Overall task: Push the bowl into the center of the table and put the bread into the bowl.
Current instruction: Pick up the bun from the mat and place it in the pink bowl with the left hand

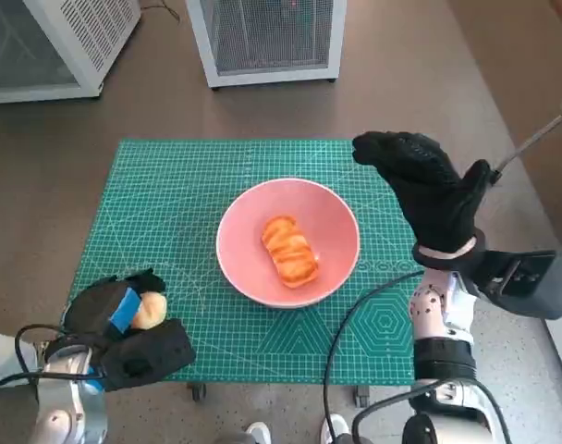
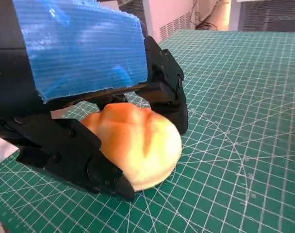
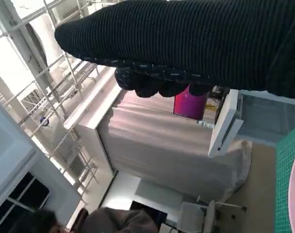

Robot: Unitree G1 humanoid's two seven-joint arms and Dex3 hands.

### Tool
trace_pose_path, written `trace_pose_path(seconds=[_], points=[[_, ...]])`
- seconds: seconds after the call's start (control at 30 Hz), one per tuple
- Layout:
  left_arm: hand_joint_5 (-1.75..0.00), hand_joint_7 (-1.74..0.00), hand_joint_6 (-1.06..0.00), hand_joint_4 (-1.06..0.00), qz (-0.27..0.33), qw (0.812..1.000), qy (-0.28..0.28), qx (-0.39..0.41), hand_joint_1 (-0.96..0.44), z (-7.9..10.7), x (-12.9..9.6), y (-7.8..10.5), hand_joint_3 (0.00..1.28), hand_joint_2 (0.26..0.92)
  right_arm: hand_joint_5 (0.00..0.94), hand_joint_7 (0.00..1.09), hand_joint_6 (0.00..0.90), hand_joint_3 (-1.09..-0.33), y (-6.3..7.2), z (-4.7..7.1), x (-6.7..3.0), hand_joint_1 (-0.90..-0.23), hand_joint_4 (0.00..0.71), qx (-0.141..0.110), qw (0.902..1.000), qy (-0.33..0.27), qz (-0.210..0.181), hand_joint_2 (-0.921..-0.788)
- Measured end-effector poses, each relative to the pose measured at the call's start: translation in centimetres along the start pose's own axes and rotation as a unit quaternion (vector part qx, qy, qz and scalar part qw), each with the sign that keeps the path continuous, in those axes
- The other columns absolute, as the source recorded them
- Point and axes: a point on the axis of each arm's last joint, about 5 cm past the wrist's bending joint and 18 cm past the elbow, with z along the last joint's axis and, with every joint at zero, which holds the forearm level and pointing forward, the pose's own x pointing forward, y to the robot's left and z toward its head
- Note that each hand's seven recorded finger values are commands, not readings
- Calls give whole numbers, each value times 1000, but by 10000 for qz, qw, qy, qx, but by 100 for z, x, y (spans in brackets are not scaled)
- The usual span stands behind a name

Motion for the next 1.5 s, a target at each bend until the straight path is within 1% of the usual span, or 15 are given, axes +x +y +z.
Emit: trace_pose_path(seconds=[0.33,0.67,0.77,0.97,1.1,1.3,1.5], points=[[-1187,-1109,-655,-693,486,9980,-326,-239,3,21,-132,220,54,920,2,6,634,-460,9,-12,0,-466,397,20,10000,18,-17,-921],[-1268,-1042,-699,-633,1039,9906,-804,-384,3,101,-231,453,64,919,2,6,636,-457,6,-30,-20,-467,399,55,9999,78,-77,-921],[-1259,-1009,-728,-644,1250,9863,-997,-403,3,164,-241,542,48,919,2,6,637,-457,4,-35,-25,-468,400,64,9999,97,-86,-921],[-1246,-984,-746,-662,1759,9727,-1469,-372,3,323,-247,737,32,919,7,10,647,-453,3,-43,-18,-482,412,82,9999,114,-88,-921],[-1236,-985,-748,-669,2011,9623,-1803,-320,3,435,-225,825,28,919,7,14,656,-436,-5,-36,-19,-491,417,62,9999,122,-85,-921],[-1240,-1007,-735,-659,2226,9449,-2376,-347,2,627,-145,872,35,920,6,14,662,-413,-12,-27,-16,-497,421,40,9999,129,-87,-921],[-1246,-1005,-722,-667,2065,9322,-2946,-405,3,866,13,864,39,920,4,13,663,-401,-7,-12,1,-500,423,6,9999,101,-94,-921]])
